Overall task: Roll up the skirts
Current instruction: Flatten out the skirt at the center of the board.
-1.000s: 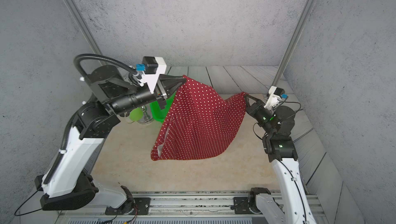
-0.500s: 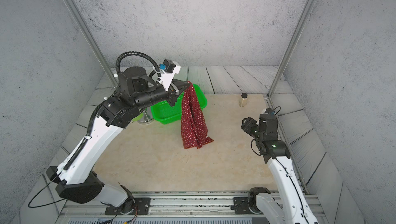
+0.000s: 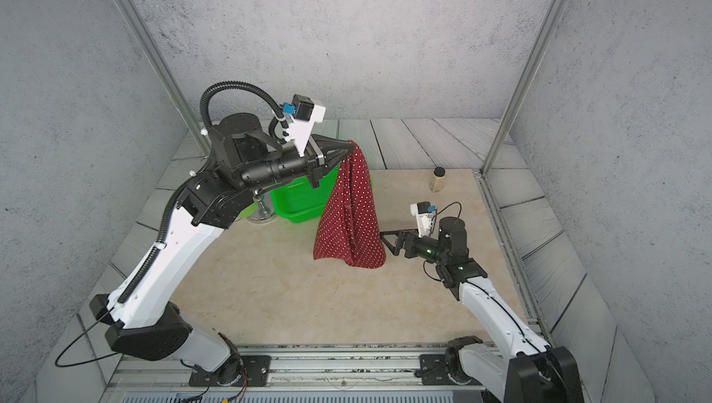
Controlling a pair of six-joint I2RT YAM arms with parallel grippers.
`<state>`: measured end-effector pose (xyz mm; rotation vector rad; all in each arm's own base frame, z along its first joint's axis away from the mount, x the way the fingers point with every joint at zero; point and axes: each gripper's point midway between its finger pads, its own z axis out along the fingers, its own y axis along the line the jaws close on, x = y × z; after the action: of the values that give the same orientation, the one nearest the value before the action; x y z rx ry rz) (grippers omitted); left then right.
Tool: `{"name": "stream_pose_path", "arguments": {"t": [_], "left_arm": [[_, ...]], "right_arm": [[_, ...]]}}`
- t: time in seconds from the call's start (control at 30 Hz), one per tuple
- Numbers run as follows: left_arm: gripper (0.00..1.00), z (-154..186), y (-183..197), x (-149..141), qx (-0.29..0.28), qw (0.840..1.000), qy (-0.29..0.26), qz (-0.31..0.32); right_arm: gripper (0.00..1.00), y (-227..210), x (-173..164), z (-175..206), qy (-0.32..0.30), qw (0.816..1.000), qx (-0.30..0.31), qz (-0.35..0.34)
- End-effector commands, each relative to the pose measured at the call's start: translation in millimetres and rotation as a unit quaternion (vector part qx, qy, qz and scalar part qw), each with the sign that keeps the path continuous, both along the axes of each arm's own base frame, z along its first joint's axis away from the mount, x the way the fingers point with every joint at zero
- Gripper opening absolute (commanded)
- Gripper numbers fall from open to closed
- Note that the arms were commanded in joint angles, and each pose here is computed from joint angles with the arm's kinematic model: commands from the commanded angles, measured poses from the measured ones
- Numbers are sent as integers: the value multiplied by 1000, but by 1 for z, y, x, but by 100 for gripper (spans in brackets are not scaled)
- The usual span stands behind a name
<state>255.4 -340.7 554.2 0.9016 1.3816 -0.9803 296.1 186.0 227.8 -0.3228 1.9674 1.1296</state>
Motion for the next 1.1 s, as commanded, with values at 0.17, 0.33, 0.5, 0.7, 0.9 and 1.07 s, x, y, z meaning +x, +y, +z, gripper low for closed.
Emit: {"name": "stream_pose_path", "arguments": {"t": [0.17, 0.33, 0.5, 0.7, 0.9, 1.07], "left_arm": [[0, 18, 39, -34, -5, 998, -51, -41], [0, -13, 63, -7, 17, 1000, -17, 19], [0, -44, 78, 2, 55, 996, 3, 68], [0, -74, 94, 12, 98, 988, 6, 123], [0, -54, 106, 1, 87, 986, -38, 135], [0, -3, 124, -25, 31, 983, -102, 148]], "right_arm": [[59, 53, -17, 30, -38, 987, 19, 156], [0, 11, -16, 40, -77, 996, -47, 22], [0, -62, -31, 67, -136, 964, -181, -139], [0, -81, -55, 123, -211, 942, -197, -172], [0, -97, -85, 192, -309, 906, -209, -198], [0, -101, -114, 258, -378, 881, -206, -195]]}}
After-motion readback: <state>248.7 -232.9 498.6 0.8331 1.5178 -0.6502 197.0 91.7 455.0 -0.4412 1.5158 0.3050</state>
